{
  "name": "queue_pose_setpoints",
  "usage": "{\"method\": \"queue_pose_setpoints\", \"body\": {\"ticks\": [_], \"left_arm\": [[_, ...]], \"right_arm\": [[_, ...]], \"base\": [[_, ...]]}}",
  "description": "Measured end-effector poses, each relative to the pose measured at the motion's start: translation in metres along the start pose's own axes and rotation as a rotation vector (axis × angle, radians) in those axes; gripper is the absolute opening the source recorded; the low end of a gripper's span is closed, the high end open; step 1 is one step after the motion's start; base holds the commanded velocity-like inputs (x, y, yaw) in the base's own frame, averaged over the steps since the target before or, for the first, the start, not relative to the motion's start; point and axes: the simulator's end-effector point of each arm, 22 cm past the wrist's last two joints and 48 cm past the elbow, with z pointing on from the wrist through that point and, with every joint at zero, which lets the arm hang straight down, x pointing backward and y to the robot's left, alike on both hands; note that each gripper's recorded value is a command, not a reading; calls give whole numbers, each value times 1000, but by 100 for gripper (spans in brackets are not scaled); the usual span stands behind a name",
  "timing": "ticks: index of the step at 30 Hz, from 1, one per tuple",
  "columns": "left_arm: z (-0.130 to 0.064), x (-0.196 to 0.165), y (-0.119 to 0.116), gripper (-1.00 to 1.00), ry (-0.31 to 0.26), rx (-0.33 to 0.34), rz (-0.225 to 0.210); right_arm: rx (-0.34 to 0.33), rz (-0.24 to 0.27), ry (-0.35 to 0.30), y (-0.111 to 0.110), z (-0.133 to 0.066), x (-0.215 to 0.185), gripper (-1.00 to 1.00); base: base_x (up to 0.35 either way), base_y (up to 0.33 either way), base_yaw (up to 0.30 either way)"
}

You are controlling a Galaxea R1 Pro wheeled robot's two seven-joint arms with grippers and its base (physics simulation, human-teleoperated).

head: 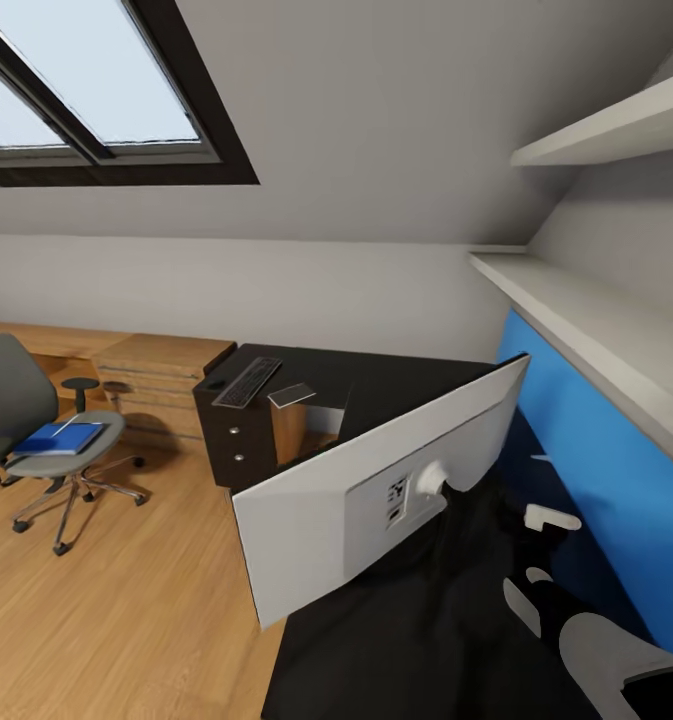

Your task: In the bedroom, organize the workspace by keeping the computer under the desk, ensuring the monitor is on the desk, placing the keyboard on the desk next to the monitor, placing the mouse on the desk next to the keyboard, moving the folder from the swivel chair onto the desk next to the mouse, stacking the notebook on top of the folder with the pen on top of the notebook, and positioning the swivel chair next to the desk.

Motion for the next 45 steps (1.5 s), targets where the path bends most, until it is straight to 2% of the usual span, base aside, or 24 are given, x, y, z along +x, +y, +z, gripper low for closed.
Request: {"method": "queue_pose_setpoints", "body": {"ticks": [9, 17, 24, 26, 31, 33, 35, 36, 38, 39, 45], "left_arm": [[0, 0, -1, 100, 0, 1, -1], [0, 0, -1, 100, 0, 1, -1], [0, 0, -1, 100, 1, 1, -1], [0, 1, -1, 100, 2, 2, -1], [-1, 1, -1, 100, 2, 2, -1], [-1, 1, -1, 100, 1, 2, -1], [-1, 1, -1, 100, 1, 2, -1], [-1, 1, -1, 100, 1, 2, 0], [-1, 1, -1, 100, 1, 2, 0], [-1, 1, -1, 100, 1, 2, -1], [-1, 1, -1, 100, 1, 2, -1]], "right_arm": [[-6, 0, -2, 4, -1, 0, 100], [-29, -26, -4, 12, -1, -3, 100], [-47, -27, 53, 25, 5, -7, 100], [-59, -40, 105, 31, 1, 4, 100], [-89, -42, 151, 48, -4, 5, 100], [-114, -26, 164, 59, -13, 3, 100], [-171, 7, 186, 76, -38, -1, 100], [-201, 22, 197, 85, -58, -5, 100], [-205, 36, 205, 87, -86, -18, 100], [-211, 52, 190, 90, -99, -33, 100], [-245, 98, 157, 96, -132, -58, 100]], "base": [[-336, 10, 0], [-337, 86, 0], [-335, 102, 0], [-243, 164, 0], [-82, 58, 0], [-17, 12, 0], [-5, 4, 0], [-2, 2, 0], [-1, 0, 0], [0, 0, 0], [0, 0, 6]]}}
